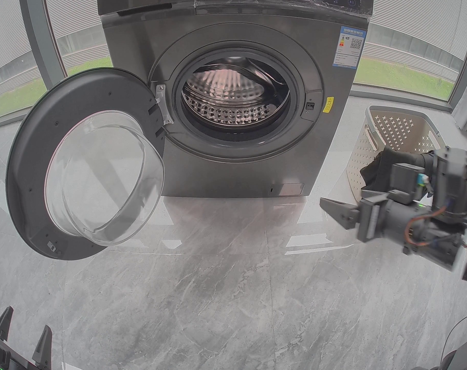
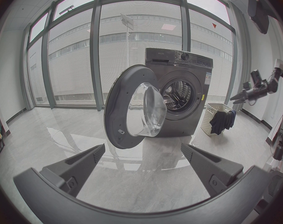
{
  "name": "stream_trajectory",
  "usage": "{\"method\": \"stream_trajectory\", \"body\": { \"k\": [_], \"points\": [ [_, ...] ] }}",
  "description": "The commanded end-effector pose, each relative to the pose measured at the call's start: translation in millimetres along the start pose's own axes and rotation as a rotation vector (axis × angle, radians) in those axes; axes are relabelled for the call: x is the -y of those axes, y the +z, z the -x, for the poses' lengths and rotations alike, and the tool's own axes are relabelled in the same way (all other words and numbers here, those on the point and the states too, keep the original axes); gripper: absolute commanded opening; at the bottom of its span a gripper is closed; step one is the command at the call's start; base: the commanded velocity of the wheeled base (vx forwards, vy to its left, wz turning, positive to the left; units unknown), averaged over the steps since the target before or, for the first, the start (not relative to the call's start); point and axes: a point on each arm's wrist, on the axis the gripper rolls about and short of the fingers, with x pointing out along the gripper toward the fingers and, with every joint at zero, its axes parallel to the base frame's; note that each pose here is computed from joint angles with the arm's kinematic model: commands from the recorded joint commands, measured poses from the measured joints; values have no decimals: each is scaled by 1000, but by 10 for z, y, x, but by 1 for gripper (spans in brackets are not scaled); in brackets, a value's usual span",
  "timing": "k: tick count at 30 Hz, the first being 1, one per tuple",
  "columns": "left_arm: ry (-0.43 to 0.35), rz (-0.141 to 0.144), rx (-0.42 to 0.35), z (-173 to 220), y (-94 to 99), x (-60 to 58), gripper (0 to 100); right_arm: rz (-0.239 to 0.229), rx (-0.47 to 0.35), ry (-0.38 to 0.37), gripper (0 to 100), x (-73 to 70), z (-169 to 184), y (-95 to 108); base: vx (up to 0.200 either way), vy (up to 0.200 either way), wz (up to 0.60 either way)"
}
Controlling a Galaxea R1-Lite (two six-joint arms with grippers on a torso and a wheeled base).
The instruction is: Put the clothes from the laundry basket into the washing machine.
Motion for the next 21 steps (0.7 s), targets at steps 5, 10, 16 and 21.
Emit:
{"method": "stream_trajectory", "body": {
  "k": [5, 10, 16, 21],
  "points": [
    [-4, 4, 1, 1, -53, 0, 100, 7, 174, -350, 100, 798, 1663, -935, 0, 0, 0],
    [-4, 4, 1, 1, -53, 0, 100, 6, 228, -367, 100, 786, 1908, -1127, 0, 0, 0],
    [-4, 2, 1, 1, -53, 0, 100, 45, 189, -378, 100, 724, 2150, -1504, 0, 0, 0],
    [-7, 2, 1, 1, -53, 0, 100, 51, 219, -332, 100, 659, 2223, -1630, 0, 0, 0]
  ]
}}
